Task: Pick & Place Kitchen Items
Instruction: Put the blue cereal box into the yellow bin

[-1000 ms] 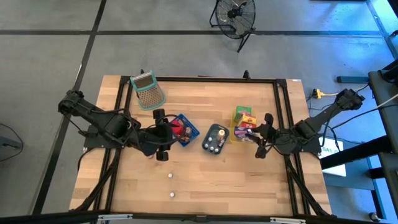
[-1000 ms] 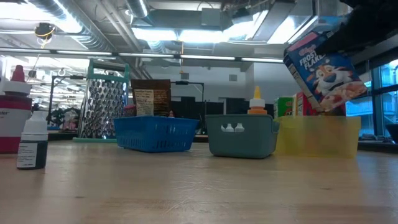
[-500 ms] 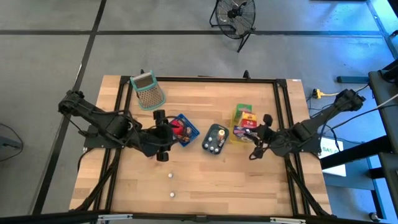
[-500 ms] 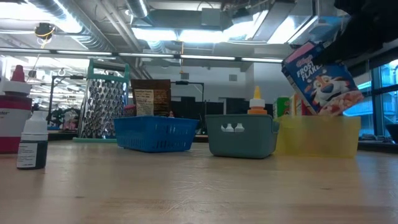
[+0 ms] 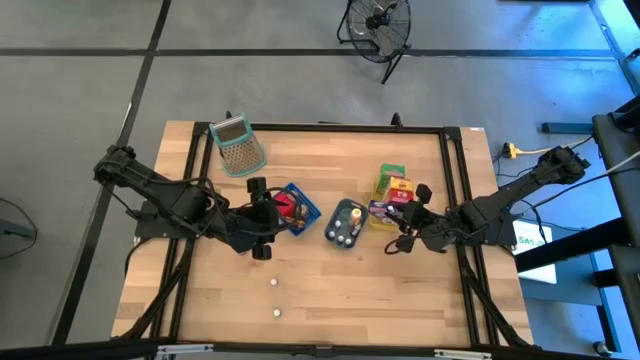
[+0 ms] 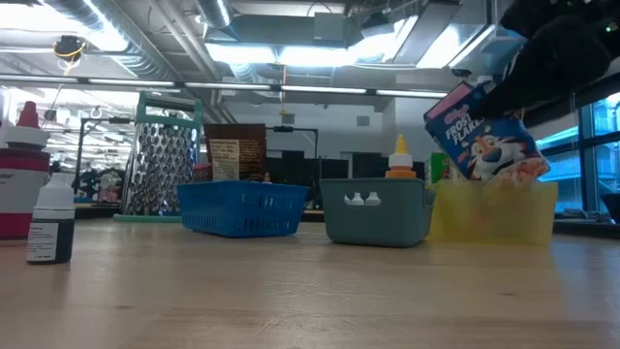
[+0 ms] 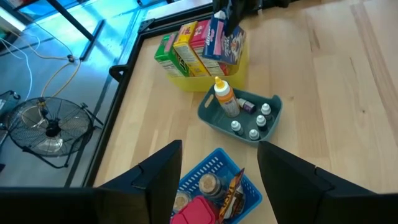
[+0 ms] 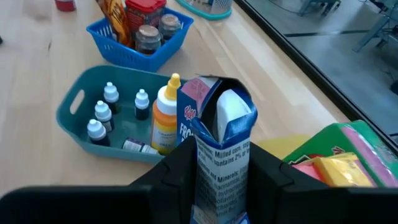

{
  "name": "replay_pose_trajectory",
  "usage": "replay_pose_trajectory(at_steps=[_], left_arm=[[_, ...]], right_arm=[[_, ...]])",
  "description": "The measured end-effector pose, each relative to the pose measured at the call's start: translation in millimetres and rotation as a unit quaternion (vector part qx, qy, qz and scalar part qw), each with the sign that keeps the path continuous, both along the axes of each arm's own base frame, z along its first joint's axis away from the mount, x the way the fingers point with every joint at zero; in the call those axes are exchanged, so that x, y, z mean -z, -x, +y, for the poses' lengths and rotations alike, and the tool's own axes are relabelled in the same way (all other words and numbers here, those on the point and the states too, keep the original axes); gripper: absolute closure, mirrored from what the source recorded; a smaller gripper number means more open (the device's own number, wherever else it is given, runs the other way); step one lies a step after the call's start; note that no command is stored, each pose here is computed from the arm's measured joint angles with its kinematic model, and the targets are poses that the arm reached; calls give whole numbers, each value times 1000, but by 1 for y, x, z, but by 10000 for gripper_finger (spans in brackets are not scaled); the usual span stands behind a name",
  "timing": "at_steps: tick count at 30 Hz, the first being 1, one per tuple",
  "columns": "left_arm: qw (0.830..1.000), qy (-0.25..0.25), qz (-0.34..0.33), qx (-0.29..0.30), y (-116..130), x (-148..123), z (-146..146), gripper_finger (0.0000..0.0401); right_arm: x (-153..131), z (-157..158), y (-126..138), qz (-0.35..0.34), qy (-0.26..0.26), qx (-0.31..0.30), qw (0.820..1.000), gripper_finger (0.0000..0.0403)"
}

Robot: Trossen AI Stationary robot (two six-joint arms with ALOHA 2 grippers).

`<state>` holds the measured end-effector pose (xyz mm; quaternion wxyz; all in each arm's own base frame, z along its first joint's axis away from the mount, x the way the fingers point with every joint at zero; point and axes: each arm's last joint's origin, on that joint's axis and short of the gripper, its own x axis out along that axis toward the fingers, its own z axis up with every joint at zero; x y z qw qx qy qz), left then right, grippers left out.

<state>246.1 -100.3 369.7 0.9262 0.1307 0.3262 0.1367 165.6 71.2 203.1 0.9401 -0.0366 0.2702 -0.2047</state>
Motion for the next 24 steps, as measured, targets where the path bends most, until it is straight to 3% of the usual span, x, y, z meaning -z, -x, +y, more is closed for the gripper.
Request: replay_pose_trajectory(at_steps=[18,24], left_arm=[[1000,0,0,0,0,0,0,195],[1000,0,0,0,0,0,0,195]], right_arm=[[17,-8,-21,34,-11,26,999,297],[19,-10,-24,35,-22,28,999,274]])
